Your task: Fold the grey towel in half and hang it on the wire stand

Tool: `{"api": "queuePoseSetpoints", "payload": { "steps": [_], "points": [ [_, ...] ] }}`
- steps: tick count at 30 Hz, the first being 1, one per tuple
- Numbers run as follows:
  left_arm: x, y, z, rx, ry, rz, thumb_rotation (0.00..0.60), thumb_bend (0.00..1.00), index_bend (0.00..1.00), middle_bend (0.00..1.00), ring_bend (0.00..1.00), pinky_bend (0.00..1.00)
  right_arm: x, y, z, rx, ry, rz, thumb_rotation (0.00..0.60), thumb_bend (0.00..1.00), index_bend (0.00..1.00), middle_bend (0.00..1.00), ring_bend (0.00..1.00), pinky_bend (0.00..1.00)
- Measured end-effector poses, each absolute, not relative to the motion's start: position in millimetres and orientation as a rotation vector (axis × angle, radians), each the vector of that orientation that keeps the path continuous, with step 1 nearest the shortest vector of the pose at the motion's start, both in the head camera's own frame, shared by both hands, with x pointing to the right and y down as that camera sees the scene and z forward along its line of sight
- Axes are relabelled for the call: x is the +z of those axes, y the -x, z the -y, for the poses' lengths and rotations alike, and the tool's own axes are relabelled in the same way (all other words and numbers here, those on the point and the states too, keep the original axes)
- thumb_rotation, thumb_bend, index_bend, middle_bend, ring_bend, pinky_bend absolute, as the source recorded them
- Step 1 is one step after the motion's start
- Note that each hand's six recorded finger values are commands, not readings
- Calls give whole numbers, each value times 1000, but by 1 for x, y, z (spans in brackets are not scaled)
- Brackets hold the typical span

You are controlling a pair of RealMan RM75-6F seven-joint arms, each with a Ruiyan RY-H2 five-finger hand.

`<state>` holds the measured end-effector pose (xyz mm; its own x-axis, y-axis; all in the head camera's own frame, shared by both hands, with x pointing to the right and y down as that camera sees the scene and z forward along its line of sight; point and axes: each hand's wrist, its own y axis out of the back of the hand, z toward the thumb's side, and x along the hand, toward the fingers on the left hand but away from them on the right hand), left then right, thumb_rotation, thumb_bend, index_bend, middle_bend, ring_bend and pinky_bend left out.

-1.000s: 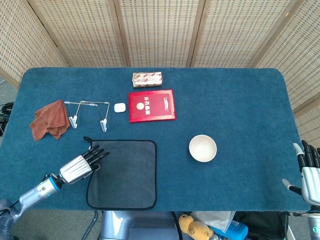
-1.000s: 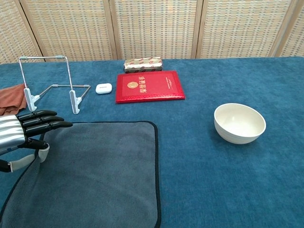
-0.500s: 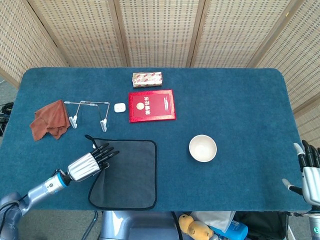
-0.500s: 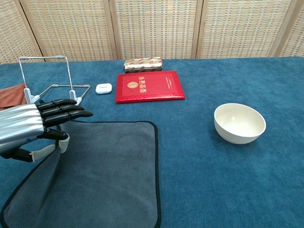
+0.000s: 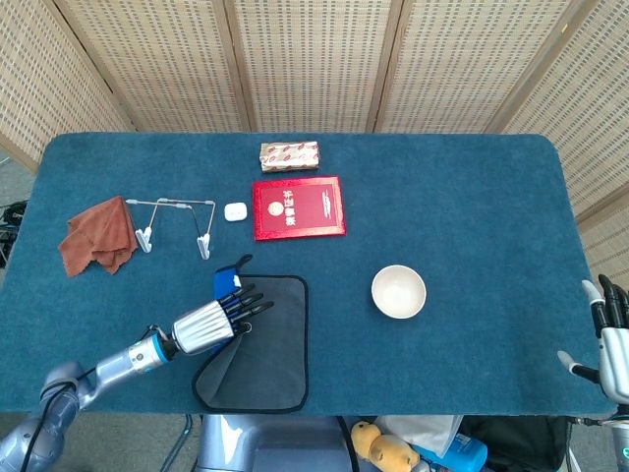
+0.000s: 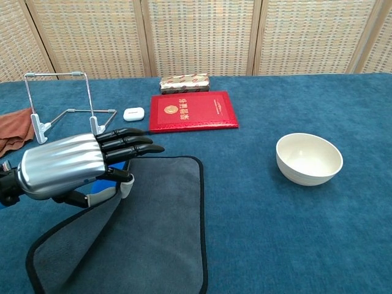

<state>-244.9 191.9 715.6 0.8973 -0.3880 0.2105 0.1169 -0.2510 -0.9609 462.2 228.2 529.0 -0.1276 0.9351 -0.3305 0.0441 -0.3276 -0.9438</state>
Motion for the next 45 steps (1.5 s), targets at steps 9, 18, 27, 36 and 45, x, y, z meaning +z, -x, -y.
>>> {"api": "queuePoseSetpoints", "payload": {
  "steps": [9,18,27,36,45],
  "points": [
    [724,209,-188,-460,1782,-209,600,558,647,0,0,0,531,-464,-227,1561,1404,1148,600,0,0,0,0,0],
    [730,185,-185,-455,1793,-218,600,556,647,0,0,0,534,-466,-226,1577,1401,1146,600,0,0,0,0,0],
    [729,174,-189,-419,1783,-198,600,550,643,0,0,0,535,-467,-225,1580,1400,1148,600,0,0,0,0,0],
    [733,164,-193,-408,1753,-154,600,544,631,0,0,0,534,-468,-225,1580,1403,1154,600,0,0,0,0,0],
    [735,156,-190,-417,1730,-150,600,509,181,0,0,0,533,-470,-225,1578,1404,1163,600,0,0,0,0,0]
  ]
}}
